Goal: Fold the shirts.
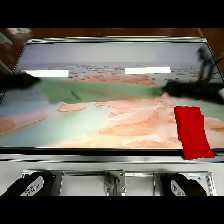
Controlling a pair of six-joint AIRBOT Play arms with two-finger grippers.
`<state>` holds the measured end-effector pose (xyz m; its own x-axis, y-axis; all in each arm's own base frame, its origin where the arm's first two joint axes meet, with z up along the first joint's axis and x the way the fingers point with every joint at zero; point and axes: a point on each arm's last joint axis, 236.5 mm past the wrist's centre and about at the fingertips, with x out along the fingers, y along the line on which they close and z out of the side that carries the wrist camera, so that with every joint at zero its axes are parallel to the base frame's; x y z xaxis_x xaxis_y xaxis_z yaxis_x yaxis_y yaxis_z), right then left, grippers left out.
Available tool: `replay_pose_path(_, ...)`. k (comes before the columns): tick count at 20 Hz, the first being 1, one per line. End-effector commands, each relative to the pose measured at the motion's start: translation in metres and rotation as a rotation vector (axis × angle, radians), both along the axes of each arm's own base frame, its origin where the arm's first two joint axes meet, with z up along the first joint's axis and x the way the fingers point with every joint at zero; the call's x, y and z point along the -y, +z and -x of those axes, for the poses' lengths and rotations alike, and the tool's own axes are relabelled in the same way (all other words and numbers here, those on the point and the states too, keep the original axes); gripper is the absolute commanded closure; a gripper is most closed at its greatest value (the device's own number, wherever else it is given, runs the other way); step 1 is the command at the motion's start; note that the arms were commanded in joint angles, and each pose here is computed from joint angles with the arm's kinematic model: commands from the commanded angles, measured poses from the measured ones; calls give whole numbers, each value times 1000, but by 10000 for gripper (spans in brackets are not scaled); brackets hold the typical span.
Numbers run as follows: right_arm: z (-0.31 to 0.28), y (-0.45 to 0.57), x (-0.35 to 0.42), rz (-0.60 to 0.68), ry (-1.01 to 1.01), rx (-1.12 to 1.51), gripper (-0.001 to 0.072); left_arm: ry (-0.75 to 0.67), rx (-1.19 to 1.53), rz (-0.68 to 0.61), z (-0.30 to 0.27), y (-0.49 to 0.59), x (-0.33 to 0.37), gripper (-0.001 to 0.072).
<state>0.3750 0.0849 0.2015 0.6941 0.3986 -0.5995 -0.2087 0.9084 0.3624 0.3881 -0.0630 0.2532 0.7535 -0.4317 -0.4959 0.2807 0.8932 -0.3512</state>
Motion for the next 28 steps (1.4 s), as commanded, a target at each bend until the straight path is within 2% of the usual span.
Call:
replay_pose_path(1, 60, 235, 20, 98, -83, 605, 654, 134, 636, -58, 85, 246, -7, 674)
replay_pose_path(4, 123, 325, 16, 19, -110, 796, 655, 142, 874, -20, 172, 331, 8, 675)
replay_pose_path(7, 144, 325, 9, 7, -85, 754, 654, 157, 906, -73, 207, 335, 10, 674)
replay_pose_path(12, 138, 242, 12, 60, -75, 393, 654, 306, 507, -287, 177, 235, -43, 674)
replay_pose_path(15, 127, 162, 26, 110, -95, 27, 654, 318, 301, -326, 146, 170, -62, 674)
replay_pose_path(18, 92, 90, 28, 125, -68, -240, 654, 303, 138, -311, 104, 101, -70, 674)
replay_pose_path(21, 31, 3, 29, 117, -55, -408, 654, 296, -17, -288, 56, 21, -80, 674)
replay_pose_path(25, -77, -95, 46, 103, -155, -397, 654, 313, -133, -260, -9, -65, -95, 673)
replay_pose_path(28, -139, -121, 52, 23, -267, -296, 654, 317, -200, -236, -49, -113, -101, 674)
